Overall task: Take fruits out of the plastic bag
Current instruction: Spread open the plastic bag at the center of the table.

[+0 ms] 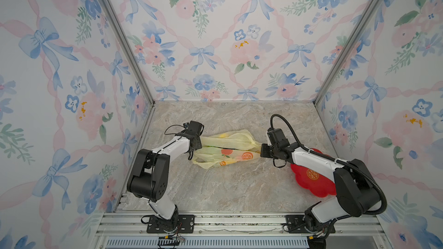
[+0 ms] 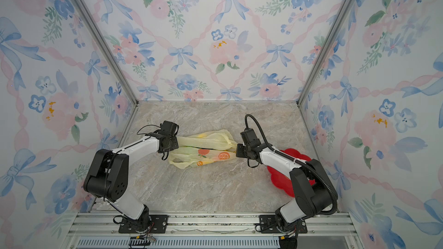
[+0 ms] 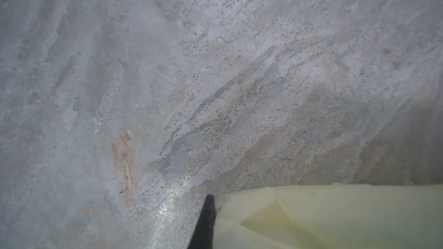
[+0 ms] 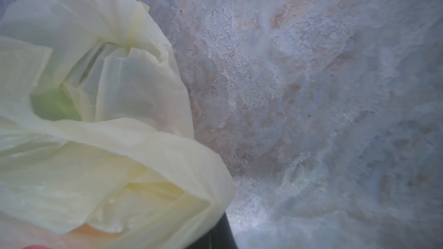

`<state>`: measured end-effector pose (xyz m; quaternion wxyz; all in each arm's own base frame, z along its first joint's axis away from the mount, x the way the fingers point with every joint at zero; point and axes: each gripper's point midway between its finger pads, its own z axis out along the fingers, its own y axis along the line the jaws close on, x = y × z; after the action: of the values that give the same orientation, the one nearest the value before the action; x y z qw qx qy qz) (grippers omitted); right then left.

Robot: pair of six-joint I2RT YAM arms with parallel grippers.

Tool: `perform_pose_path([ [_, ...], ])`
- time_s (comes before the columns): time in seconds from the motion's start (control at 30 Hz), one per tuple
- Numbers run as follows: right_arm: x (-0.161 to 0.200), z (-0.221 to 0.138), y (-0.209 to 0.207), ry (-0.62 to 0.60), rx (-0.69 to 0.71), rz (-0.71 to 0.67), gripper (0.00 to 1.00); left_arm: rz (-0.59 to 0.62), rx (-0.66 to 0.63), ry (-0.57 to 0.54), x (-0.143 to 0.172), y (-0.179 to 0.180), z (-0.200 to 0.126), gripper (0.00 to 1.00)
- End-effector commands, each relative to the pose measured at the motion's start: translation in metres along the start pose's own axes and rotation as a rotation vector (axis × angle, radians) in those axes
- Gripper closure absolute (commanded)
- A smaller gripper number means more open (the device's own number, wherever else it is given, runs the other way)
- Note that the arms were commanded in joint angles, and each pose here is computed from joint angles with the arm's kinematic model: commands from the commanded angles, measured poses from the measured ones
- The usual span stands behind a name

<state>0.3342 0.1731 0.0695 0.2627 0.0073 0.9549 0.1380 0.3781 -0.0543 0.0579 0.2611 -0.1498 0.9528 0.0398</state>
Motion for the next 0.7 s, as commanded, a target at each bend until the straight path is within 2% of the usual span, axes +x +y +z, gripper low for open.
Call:
perform_pose_path([
  [0.0, 0.001, -0.001, 0.011, -0.002, -0.043, -0.01, 1.0, 0.015, 0.119, -0.009, -0.008, -0.025, 0.001, 0.94],
  [0.3, 0.019, -0.013, 0.05, 0.032, -0.079, -0.125, 1.0, 0.187, 0.194, -0.058, -0.031, -0.093, 0.0, 0.93],
  [0.4, 0.026, -0.019, 0.054, 0.04, -0.067, -0.151, 1.0, 0.255, 0.203, -0.069, -0.035, -0.111, 0.003, 0.89],
  [0.43, 0.027, -0.021, 0.053, 0.039, -0.054, -0.161, 1.0, 0.267, 0.197, -0.072, -0.035, -0.113, 0.002, 0.84],
  [0.53, 0.024, -0.037, 0.048, 0.009, 0.021, -0.218, 0.77, 0.26, 0.138, -0.105, -0.038, -0.106, -0.006, 0.55],
  [0.67, 0.014, -0.067, 0.043, -0.052, 0.116, -0.309, 0.52, 0.21, 0.036, -0.147, -0.041, -0.081, -0.029, 0.26],
])
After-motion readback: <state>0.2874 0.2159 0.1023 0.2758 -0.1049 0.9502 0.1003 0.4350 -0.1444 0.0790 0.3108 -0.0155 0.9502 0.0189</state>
